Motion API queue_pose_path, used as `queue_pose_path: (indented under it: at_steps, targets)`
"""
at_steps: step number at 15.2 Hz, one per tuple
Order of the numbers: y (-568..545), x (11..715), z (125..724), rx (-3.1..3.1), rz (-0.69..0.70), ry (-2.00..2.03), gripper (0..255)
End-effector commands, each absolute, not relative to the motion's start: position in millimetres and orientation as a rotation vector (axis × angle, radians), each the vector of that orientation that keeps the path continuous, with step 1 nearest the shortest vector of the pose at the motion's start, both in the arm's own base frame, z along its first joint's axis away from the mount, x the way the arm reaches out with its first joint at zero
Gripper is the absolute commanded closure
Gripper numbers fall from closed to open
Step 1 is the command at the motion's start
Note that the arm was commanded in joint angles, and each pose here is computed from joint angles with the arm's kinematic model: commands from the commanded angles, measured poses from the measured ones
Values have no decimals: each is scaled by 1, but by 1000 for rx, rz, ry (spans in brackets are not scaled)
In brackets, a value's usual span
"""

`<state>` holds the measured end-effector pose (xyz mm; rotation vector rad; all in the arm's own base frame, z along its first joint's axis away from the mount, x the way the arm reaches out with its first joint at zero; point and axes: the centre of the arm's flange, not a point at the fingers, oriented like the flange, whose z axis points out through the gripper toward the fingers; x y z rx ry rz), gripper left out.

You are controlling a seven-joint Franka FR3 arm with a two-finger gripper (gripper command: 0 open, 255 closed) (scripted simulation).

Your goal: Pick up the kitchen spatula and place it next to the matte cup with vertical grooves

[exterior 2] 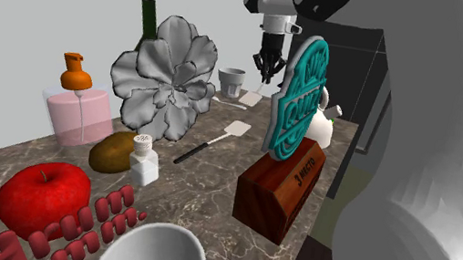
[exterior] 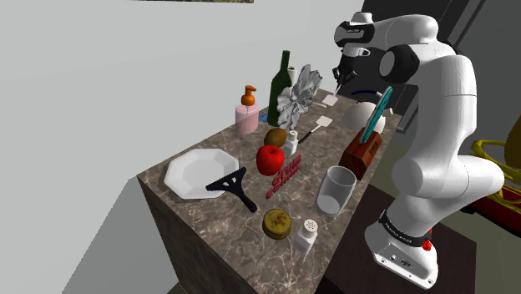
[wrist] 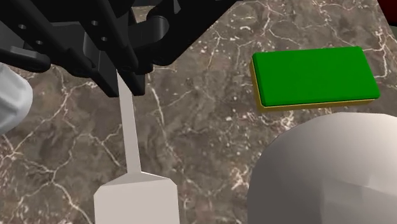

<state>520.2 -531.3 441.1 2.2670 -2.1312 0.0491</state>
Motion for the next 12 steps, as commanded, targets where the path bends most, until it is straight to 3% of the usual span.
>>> queue_pose_path:
  at_steps: [1, 12]
  targets:
    - [-530, 520, 430, 2267, 50, -2131, 255]
    - [-530, 520, 372, 2267, 50, -2131, 255]
